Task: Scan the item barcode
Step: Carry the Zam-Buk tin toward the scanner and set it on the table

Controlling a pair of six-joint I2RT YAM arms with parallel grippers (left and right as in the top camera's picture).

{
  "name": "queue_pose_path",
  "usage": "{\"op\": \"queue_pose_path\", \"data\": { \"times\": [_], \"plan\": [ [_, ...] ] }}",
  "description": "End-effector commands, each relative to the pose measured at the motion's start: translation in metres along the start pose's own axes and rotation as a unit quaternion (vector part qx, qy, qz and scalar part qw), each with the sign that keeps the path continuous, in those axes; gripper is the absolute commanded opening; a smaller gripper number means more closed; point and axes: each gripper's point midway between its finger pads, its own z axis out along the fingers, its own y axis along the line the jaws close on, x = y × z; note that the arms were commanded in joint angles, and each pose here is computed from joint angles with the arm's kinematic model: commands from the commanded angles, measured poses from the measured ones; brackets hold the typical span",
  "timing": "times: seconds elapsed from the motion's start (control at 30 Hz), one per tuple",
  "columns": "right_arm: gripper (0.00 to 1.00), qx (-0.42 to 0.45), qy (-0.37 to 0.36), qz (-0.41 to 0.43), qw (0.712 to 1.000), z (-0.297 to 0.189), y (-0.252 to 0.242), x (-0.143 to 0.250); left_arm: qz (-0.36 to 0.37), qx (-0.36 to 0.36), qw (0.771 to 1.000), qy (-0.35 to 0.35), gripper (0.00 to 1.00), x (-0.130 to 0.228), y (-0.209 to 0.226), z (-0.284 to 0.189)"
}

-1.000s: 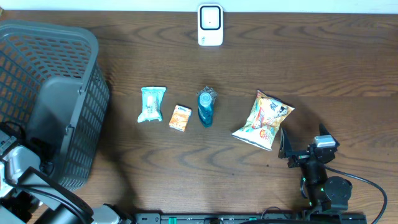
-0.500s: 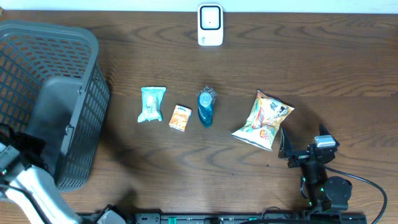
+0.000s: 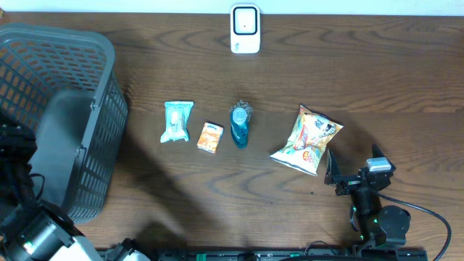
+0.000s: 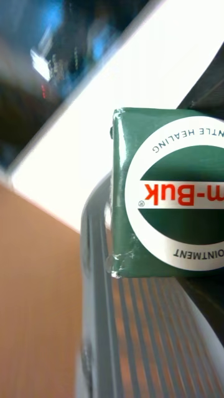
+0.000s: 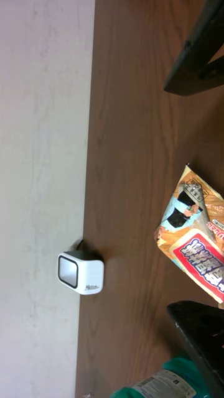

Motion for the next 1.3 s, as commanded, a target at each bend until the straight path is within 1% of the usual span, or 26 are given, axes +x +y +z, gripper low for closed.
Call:
{"op": "queue_pose_path", "data": {
  "times": [0.0,0.07,0.17,0.2,0.27,0.3,0.37,0.5,0.57,0.67,0.73,0.77,0.8,0.97,1.13,1.17,1.27],
  "plan": [
    [0.99,-0.004,0.000,0.000,1.000,0.000,0.002,0.000,-0.037,0.157,0.985,0.063,0.49,0.015,-0.069,-0.014],
    [0.99,-0.004,0.000,0.000,1.000,0.000,0.002,0.000,-0.032,0.201,0.974,0.097,0.49,0.030,-0.092,-0.019],
    [0.99,-0.004,0.000,0.000,1.000,0.000,0.002,0.000,-0.025,0.238,0.960,0.143,0.49,0.056,-0.114,-0.025],
    [0.99,-0.004,0.000,0.000,1.000,0.000,0.002,0.000,-0.007,0.271,0.946,0.176,0.49,0.077,-0.133,-0.033],
    [0.99,-0.004,0.000,0.000,1.000,0.000,0.002,0.000,0.009,0.301,0.931,0.205,0.49,0.095,-0.150,-0.042],
    [0.99,-0.004,0.000,0.000,1.000,0.000,0.002,0.000,0.017,0.314,0.923,0.220,0.49,0.106,-0.158,-0.046],
    [0.99,-0.004,0.000,0.000,1.000,0.000,0.002,0.000,0.028,0.318,0.915,0.247,0.49,0.125,-0.165,-0.052],
    [0.99,-0.004,0.000,0.000,1.000,0.000,0.002,0.000,0.057,0.292,0.906,0.302,0.49,0.168,-0.167,-0.057],
    [0.99,-0.004,0.000,0.000,1.000,0.000,0.002,0.000,0.080,0.280,0.897,0.332,0.49,0.192,-0.167,-0.062],
    [0.99,-0.004,0.000,0.000,1.000,0.000,0.002,0.000,0.113,0.241,0.885,0.382,0.49,0.229,-0.158,-0.068],
    [0.99,-0.004,0.000,0.000,1.000,0.000,0.002,0.000,0.140,0.216,0.873,0.414,0.49,0.254,-0.151,-0.073],
    [0.99,-0.004,0.000,0.000,1.000,0.000,0.002,0.000,0.156,0.204,0.865,0.430,0.49,0.268,-0.148,-0.076],
    [0.99,-0.004,0.000,0.000,1.000,0.000,0.002,0.000,0.183,0.191,0.849,0.457,0.49,0.291,-0.144,-0.082],
    [0.99,-0.004,0.000,0.000,1.000,0.000,0.002,0.000,0.234,0.140,0.808,0.522,0.49,0.346,-0.128,-0.102],
    [0.99,-0.004,0.000,0.000,1.000,0.000,0.002,0.000,0.288,0.116,0.760,0.571,0.49,0.399,-0.118,-0.127],
    [0.99,-0.004,0.000,0.000,1.000,0.000,0.002,0.000,0.315,0.108,0.746,0.576,0.49,0.414,-0.112,-0.133],
    [0.99,-0.004,0.000,0.000,1.000,0.000,0.002,0.000,0.344,0.089,0.732,0.581,0.49,0.437,-0.103,-0.140]
  ]
}}
